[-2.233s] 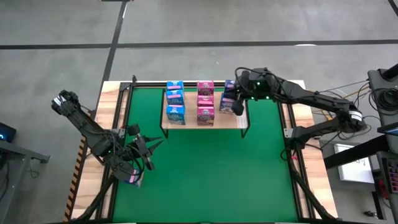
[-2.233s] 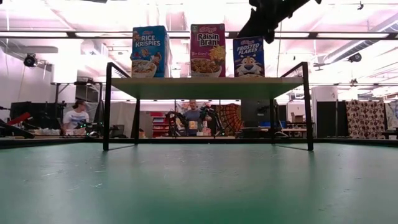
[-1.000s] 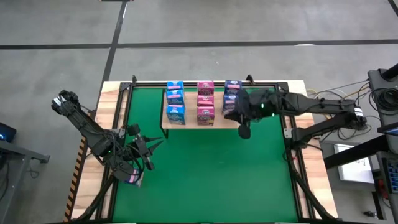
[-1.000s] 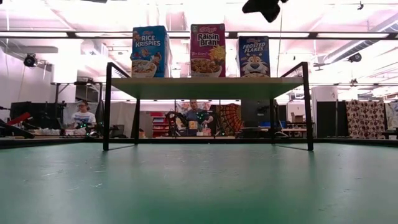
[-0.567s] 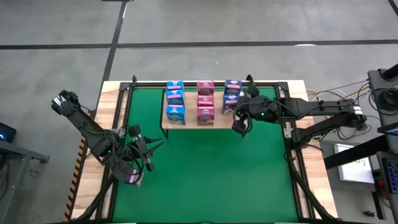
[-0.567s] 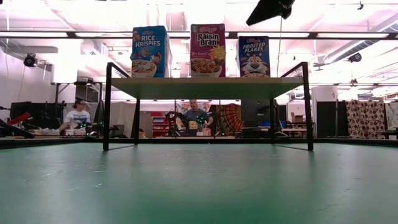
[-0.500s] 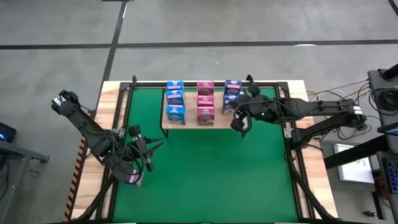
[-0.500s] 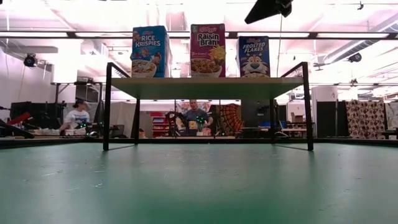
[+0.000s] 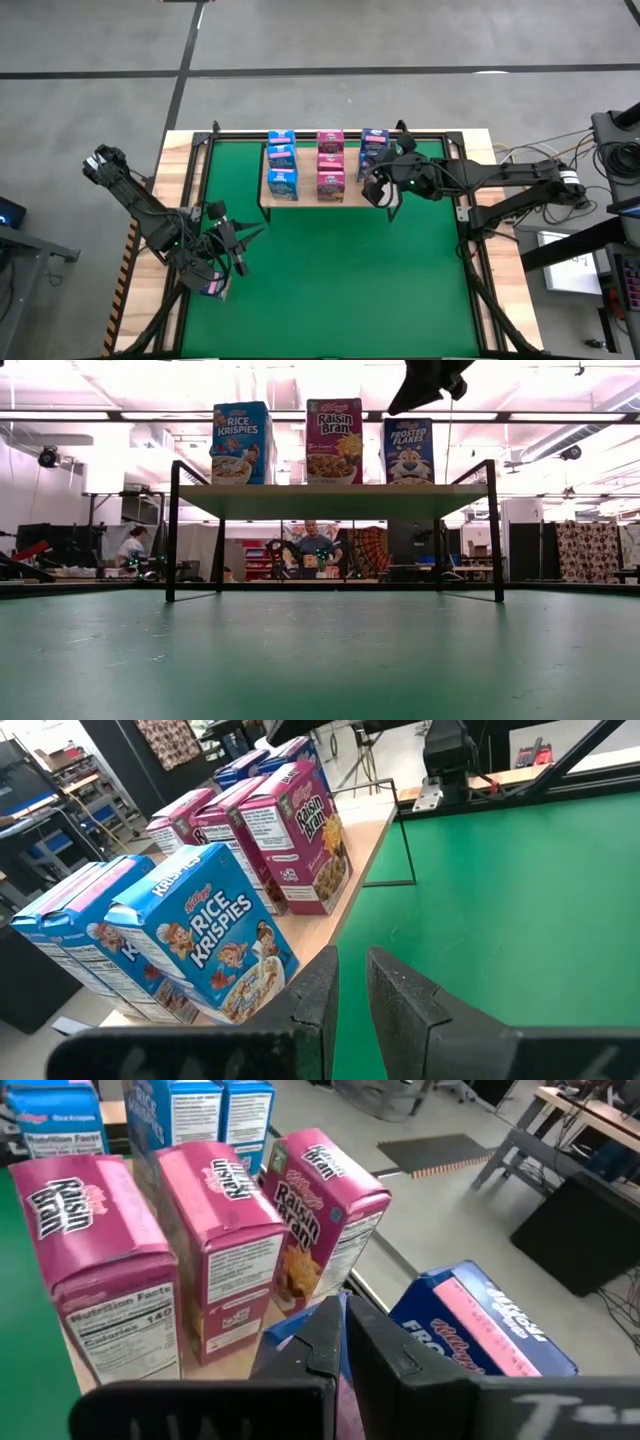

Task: Stack cereal on shelf
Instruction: Put the right dark blue cereal box, aligned with the other dark blue cereal box on the shelf

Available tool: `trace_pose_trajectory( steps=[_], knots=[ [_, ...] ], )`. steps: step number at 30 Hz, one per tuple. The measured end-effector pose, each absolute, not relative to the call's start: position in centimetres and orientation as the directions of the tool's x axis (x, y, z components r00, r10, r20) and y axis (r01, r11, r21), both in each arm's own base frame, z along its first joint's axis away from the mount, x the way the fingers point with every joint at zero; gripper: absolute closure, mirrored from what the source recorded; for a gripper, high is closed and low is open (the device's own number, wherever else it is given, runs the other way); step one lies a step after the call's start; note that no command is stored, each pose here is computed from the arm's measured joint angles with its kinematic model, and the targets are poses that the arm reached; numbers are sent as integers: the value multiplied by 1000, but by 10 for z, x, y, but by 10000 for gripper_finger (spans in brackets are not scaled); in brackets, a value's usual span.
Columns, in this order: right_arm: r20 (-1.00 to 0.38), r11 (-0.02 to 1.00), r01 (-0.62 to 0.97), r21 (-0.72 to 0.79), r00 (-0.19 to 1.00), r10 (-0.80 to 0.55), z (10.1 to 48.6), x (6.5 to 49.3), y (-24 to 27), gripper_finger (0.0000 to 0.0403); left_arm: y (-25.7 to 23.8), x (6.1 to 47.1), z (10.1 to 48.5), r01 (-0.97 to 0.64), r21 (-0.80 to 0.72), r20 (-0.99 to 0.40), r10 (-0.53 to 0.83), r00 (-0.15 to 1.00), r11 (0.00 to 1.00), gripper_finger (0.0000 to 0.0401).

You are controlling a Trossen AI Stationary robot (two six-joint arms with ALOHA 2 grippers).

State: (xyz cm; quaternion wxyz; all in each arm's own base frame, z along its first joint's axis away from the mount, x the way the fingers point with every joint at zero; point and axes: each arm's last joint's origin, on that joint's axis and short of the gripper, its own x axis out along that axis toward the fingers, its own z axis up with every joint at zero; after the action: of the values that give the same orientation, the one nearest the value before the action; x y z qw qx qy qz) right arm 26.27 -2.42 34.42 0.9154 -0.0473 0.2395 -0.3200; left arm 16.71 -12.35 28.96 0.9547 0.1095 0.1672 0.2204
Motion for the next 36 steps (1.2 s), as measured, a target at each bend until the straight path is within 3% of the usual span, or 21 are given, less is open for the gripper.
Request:
trace_pose_trajectory(
  steps=[14,36],
  knots=[
    [-416,750,600,-278,628,-657,335,267,-30,394,-123,167,290,-384,284,-271,458,847,879,362],
    [-412,760,578,-296,640,-648,339,267,-28,394,-123,167,290,-384,284,-271,458,847,879,362]
  ],
)
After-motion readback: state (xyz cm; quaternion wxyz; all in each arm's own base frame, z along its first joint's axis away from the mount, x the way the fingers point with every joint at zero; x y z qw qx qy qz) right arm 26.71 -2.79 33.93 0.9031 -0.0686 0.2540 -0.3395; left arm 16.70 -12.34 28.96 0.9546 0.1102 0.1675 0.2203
